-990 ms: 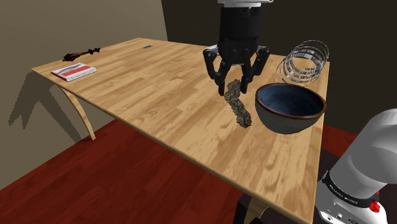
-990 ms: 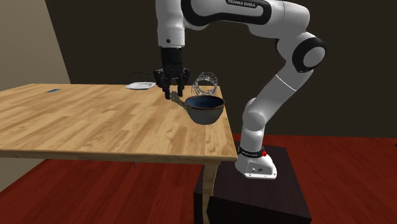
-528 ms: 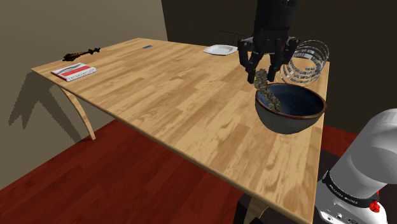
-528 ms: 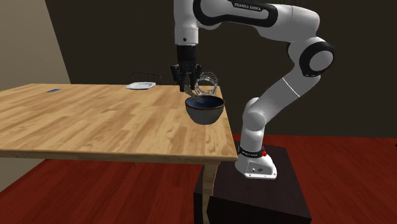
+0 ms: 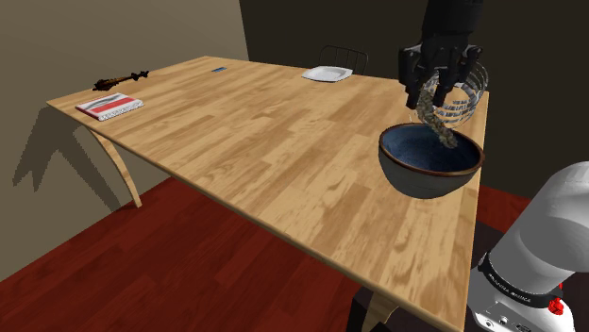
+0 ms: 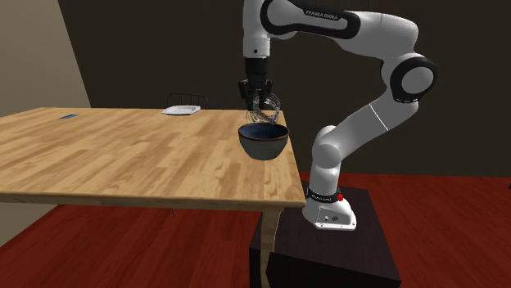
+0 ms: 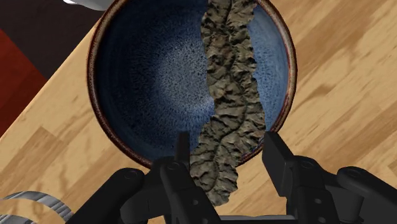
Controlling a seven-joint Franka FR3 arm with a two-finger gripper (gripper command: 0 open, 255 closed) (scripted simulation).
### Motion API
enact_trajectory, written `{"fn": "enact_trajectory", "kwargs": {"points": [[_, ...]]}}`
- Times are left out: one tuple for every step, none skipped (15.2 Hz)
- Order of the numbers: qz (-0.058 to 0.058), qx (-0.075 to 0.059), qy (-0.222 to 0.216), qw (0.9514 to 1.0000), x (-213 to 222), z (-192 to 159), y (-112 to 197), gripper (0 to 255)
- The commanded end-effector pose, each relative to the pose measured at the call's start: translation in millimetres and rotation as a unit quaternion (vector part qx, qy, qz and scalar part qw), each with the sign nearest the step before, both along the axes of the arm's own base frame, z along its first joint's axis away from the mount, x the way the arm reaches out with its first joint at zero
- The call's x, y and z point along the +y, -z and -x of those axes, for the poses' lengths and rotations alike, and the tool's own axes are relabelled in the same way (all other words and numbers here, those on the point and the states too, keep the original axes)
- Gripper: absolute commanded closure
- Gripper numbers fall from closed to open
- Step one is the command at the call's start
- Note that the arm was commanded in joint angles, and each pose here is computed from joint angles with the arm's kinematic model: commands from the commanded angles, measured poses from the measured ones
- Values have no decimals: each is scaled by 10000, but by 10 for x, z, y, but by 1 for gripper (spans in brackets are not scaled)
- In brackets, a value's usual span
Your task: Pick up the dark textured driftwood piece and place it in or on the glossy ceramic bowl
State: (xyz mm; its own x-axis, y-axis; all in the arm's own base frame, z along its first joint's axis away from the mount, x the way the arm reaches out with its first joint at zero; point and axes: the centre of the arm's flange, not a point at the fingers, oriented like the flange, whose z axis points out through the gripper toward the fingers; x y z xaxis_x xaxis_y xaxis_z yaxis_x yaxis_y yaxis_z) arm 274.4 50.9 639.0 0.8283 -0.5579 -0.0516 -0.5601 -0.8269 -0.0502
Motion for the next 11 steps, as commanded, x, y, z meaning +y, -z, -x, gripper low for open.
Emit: {"fn": "enact_trajectory", "kwargs": {"points": [[0,2,-5,10000,-70,30,78,255],[0,2,-5,10000,-70,30,131,255],[0,2,-5,10000,-70,31,185,255],[0,2,-5,10000,-70,30,237,255],[0,2,-5,10000,-70,30,290,255],[0,2,-5,10000,-70,30,342,255],[0,2,-5,10000,-70,30,395,255],[0,2,-5,10000,-70,30,448,255],[0,2,-5,10000,-70,30,501,255],[0,2,-5,10000,-70,30,554,255],[0,2,-5,10000,-70,30,606,255]]}}
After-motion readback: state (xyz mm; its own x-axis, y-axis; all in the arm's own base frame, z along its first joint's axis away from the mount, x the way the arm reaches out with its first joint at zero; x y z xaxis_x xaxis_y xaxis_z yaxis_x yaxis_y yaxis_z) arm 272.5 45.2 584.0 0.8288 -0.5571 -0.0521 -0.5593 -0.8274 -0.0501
